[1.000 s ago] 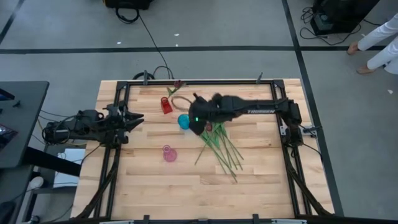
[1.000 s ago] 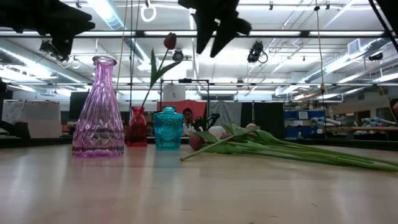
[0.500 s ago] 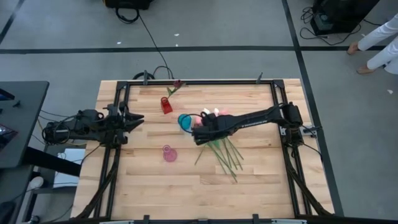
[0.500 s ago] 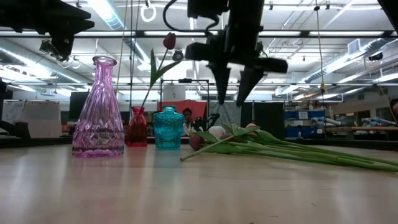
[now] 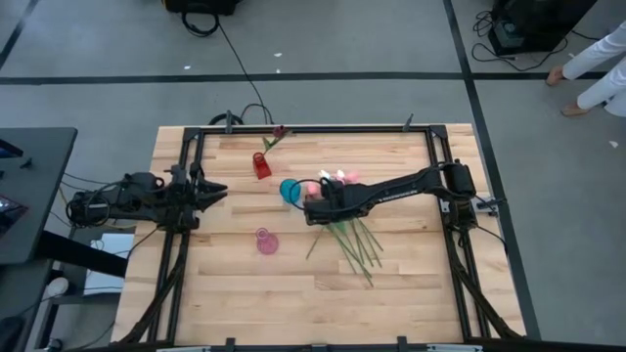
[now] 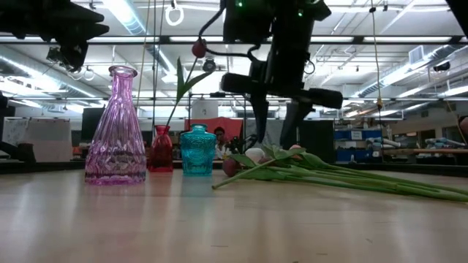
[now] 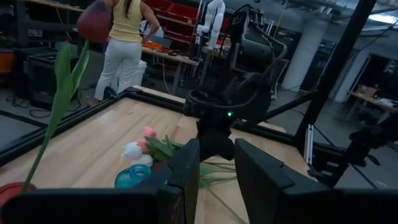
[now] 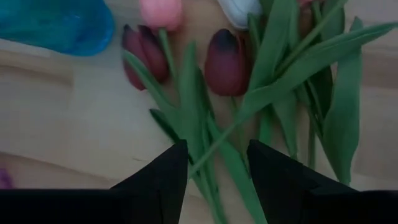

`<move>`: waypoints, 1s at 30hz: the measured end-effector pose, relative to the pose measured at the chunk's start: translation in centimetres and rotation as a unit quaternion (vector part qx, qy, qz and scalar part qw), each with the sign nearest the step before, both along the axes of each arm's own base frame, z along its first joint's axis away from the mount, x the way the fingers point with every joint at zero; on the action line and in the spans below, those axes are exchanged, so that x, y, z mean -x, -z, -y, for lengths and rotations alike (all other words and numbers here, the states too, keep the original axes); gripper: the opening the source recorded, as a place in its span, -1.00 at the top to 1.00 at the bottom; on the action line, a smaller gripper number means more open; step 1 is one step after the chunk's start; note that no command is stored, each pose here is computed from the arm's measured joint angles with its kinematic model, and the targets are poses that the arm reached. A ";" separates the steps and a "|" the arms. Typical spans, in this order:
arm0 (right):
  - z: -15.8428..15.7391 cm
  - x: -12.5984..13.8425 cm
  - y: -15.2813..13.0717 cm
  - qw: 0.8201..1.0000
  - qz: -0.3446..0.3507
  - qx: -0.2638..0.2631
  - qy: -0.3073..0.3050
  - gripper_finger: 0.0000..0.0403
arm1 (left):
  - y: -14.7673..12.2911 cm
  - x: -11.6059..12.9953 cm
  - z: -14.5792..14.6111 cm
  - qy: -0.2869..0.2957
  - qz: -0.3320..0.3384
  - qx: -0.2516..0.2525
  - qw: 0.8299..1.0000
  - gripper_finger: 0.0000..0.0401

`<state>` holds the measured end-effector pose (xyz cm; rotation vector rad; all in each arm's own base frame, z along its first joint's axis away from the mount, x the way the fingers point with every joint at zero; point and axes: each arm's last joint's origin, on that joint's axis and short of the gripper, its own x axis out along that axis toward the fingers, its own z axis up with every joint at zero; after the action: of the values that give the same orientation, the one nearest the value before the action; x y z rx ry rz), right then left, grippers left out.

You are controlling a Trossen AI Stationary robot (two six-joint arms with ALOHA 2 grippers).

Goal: Sort flowers into vase by color
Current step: Put the center pink flower into the pink vase

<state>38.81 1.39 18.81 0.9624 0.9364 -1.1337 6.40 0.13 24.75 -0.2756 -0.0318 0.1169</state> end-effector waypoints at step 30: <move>1.8 1.1 3.4 0.999 -0.022 -0.010 -0.040 0.58 | 0.4 0.0 0.0 -0.002 -0.020 0.010 1.000 0.47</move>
<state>37.68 -0.36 15.44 0.9117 1.0148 -1.0821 6.40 0.14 24.35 -0.2941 0.0078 0.1262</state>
